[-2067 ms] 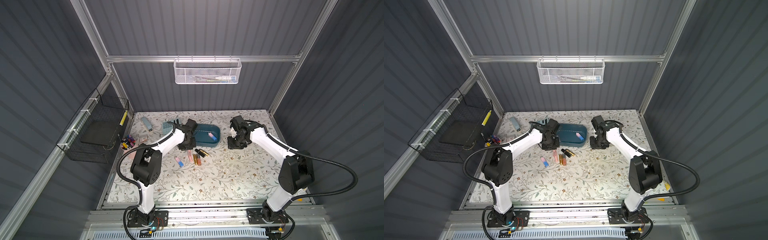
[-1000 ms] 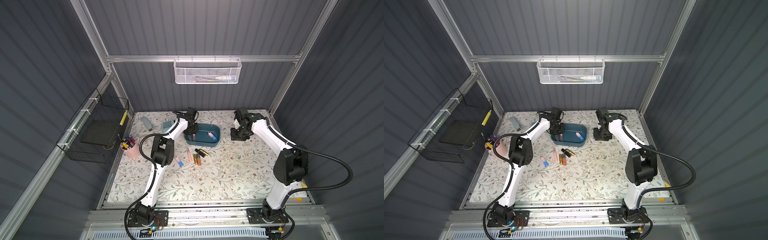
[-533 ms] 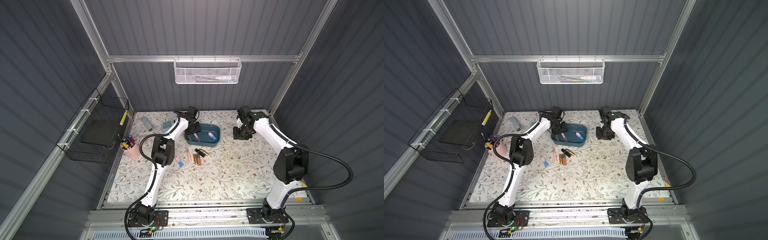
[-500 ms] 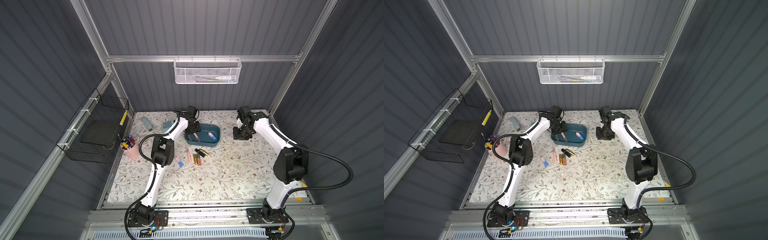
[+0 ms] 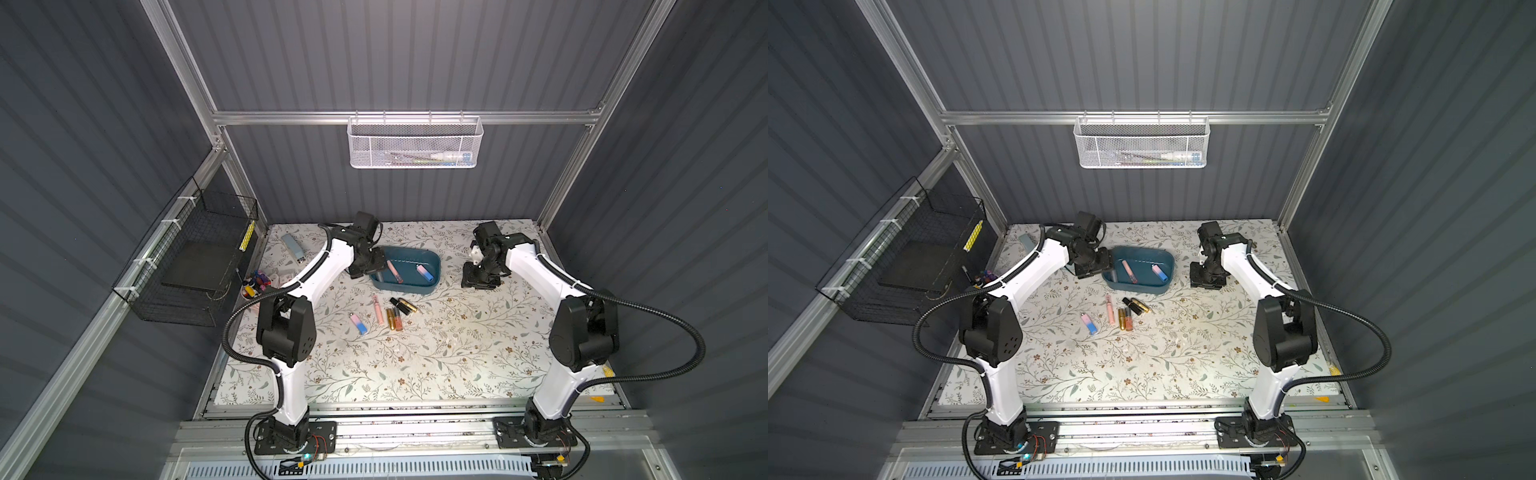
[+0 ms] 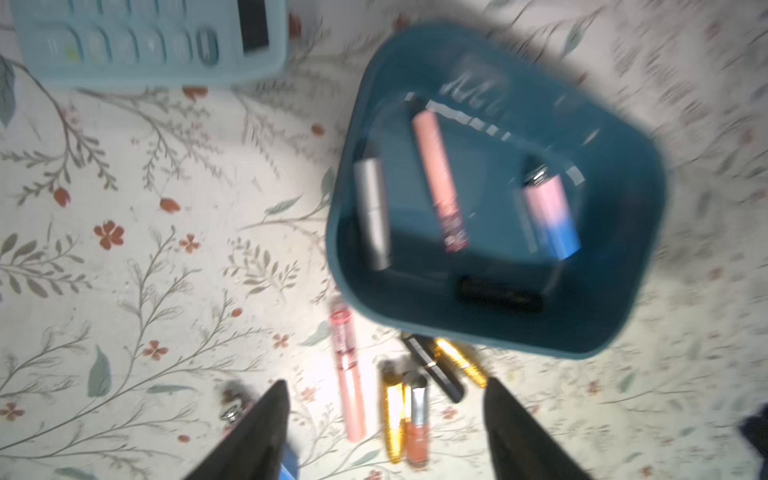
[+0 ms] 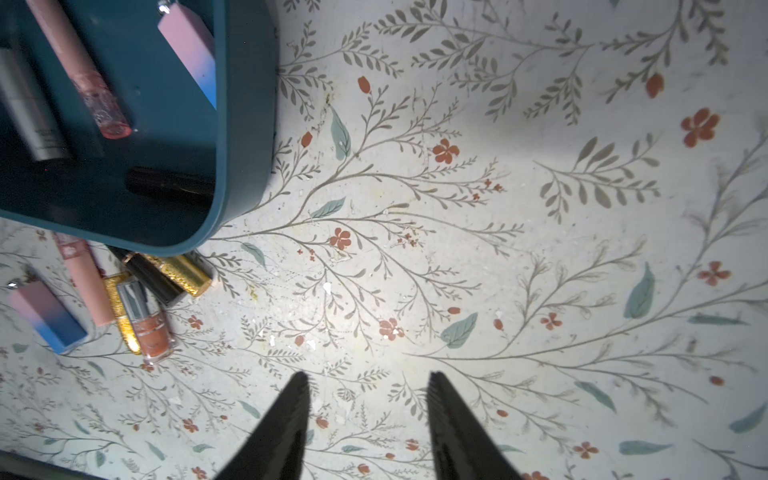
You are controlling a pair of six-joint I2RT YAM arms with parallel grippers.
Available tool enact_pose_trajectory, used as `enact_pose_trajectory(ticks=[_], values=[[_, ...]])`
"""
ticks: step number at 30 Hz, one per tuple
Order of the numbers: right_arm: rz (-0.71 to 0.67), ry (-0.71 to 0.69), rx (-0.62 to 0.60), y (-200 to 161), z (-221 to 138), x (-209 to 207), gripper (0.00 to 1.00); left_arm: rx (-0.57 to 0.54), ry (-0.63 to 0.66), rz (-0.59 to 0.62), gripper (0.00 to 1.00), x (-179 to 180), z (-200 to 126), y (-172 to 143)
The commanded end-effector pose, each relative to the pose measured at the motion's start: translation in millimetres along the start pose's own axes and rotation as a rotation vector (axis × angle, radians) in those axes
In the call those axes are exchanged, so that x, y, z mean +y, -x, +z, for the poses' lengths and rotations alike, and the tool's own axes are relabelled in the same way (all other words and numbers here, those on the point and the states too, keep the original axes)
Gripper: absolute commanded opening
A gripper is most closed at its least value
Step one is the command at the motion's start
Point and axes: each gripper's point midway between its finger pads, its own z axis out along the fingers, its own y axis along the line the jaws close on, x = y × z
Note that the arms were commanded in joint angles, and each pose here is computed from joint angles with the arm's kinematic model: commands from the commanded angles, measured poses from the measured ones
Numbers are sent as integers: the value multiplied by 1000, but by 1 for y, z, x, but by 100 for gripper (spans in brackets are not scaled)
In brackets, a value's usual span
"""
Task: Put the lipstick into the storage box
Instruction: Place the lipstick in the storage box, then pick up the lipstick at the center of the board.
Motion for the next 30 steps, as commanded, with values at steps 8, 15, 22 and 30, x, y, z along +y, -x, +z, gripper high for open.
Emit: enact_pose_trajectory(ticks=[8, 15, 22, 30], values=[[22, 50, -98, -7, -33, 7, 71, 79, 27, 12, 85, 5, 42, -45], [27, 40, -125, -18, -47, 5, 78, 115, 39, 21, 85, 11, 58, -59], [30, 37, -123, -31, -53, 5, 81, 150, 49, 31, 79, 13, 70, -74], [-7, 87, -131, -29, -64, 28, 84, 170, 62, 24, 68, 16, 80, -83]])
